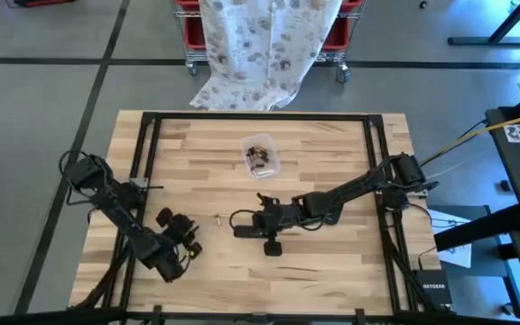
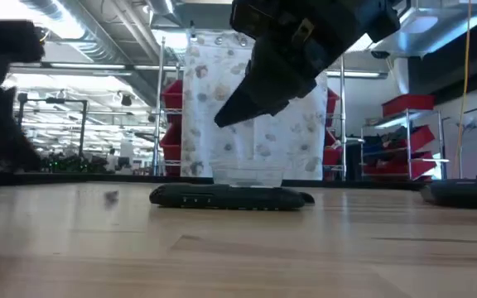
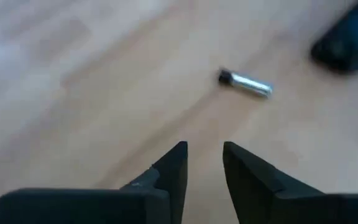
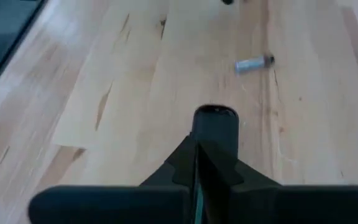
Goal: Insert battery
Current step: Insert the white battery into the remote control
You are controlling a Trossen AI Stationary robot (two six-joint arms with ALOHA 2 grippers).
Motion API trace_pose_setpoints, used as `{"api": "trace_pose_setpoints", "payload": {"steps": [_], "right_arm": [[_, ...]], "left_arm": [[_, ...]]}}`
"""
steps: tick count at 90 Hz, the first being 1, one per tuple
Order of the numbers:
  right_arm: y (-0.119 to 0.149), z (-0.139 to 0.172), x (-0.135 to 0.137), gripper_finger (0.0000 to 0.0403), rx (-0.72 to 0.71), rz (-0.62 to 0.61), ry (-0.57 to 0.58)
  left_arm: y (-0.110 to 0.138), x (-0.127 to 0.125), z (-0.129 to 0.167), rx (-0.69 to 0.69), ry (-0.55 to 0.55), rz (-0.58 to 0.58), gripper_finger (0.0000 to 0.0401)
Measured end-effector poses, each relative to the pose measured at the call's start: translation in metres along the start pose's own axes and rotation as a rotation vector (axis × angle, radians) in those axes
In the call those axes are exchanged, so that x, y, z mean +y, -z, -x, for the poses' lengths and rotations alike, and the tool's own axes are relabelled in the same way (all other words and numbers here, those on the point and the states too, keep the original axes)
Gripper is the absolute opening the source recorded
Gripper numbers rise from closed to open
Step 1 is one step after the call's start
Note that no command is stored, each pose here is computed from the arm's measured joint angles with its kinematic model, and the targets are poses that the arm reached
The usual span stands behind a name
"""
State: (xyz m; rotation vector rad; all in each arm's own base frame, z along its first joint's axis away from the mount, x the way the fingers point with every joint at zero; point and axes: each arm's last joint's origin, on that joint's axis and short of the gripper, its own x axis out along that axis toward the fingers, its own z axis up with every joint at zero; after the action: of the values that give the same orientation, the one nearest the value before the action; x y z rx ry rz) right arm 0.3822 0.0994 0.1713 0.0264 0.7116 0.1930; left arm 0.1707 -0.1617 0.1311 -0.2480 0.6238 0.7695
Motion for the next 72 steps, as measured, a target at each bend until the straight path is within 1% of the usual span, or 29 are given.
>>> {"api": "trace_pose_setpoints", "payload": {"steps": [8,18,26,33,39,51,56,61,72], "right_arm": [[-0.002,-0.004,-0.003,0.0001,-0.043,0.039,0.002],[-0.008,-0.011,-0.016,0.0009,-0.060,0.125,0.028],[-0.019,-0.014,-0.028,0.0031,-0.029,0.223,0.050],[-0.028,-0.019,-0.039,0.0063,0.031,0.345,0.022],[-0.031,-0.027,-0.047,0.0092,0.097,0.473,-0.018],[-0.029,-0.040,-0.061,0.0137,0.239,0.800,-0.087],[-0.026,-0.045,-0.067,0.0147,0.292,0.919,-0.107],[-0.021,-0.051,-0.073,0.0151,0.342,1.011,-0.111],[-0.013,-0.061,-0.082,0.0148,0.387,1.127,-0.111]], "left_arm": [[-0.001,0.005,-0.010,-0.063,-0.016,0.016,0.0086],[0.001,0.011,-0.024,-0.052,-0.036,0.020,0.0086],[0.002,0.012,-0.033,-0.040,-0.023,0.042,0.0086],[0.002,0.010,-0.037,-0.036,-0.005,0.037,0.0086],[0.002,0.009,-0.037,-0.038,0.003,0.008,0.0086],[0.001,0.008,-0.038,-0.039,0.007,-0.045,0.0086],[0.001,0.007,-0.038,-0.039,0.010,-0.050,0.0086],[0.001,0.006,-0.038,-0.040,0.014,-0.058,0.0086],[0.001,0.006,-0.038,-0.040,0.015,-0.061,0.0086]]}}
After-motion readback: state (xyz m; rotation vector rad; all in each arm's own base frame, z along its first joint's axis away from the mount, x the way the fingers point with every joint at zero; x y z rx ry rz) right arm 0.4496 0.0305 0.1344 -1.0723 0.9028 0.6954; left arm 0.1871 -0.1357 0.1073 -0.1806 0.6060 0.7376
